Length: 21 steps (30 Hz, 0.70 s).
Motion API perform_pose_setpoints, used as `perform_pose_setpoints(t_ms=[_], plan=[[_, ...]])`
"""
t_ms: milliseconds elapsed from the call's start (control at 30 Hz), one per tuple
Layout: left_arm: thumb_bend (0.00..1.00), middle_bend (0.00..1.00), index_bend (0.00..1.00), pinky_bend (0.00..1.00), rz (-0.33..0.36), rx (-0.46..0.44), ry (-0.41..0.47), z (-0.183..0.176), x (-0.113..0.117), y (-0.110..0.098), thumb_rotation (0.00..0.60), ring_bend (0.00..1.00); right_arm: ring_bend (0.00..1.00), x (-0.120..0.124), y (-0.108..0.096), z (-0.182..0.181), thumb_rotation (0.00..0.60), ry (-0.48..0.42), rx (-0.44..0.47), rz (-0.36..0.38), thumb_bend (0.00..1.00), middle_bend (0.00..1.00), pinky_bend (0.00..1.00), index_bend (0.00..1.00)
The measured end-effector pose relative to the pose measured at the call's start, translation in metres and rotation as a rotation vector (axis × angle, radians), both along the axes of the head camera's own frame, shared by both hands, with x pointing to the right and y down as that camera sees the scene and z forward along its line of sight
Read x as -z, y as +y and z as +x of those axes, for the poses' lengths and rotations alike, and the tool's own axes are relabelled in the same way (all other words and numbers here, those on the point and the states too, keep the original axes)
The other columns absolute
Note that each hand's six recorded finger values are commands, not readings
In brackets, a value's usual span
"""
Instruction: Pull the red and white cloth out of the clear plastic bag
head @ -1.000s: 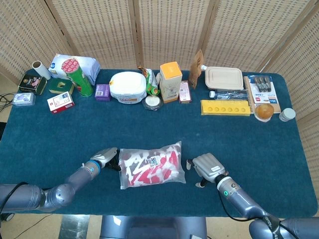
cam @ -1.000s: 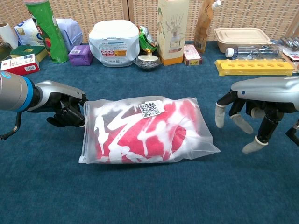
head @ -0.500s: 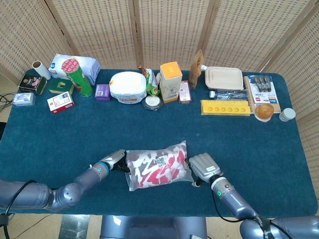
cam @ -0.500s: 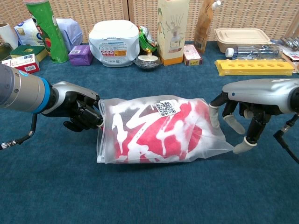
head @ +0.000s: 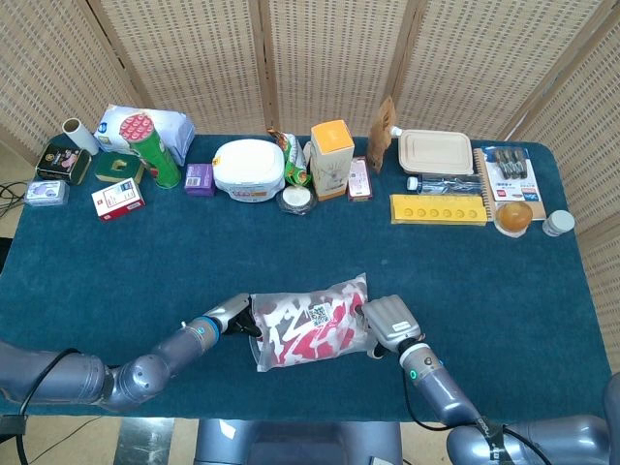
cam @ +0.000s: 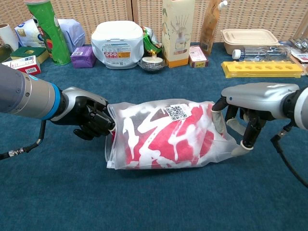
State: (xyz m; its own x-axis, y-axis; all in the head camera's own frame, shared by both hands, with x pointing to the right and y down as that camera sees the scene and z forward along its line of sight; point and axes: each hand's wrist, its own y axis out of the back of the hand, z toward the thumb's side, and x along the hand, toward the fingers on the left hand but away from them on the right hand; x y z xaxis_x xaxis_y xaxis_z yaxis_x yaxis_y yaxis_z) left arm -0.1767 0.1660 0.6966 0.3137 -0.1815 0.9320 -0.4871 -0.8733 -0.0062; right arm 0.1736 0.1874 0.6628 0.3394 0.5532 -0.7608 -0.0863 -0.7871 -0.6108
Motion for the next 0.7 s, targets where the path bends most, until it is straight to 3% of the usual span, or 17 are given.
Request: perform_pose_setpoints(t_ms=[467, 700], plan=[[0.44, 1.00, 0.78, 0.91, -0.037, 0.037, 0.020, 0.005, 0.000, 0.003, 0.600, 0.96, 1.00, -0.006, -0.001, -0.017, 0.600, -0.004, -0.019, 0.022, 0.20, 0.91, 1.00, 0.68], [0.44, 1.00, 0.78, 0.91, -0.036, 0.051, 0.021, 0.002, 0.002, -0.001, 0.600, 0.96, 1.00, -0.008, 0.002, -0.026, 0.600, -0.007, 0.003, 0.051, 0.31, 0.96, 1.00, 0.75]])
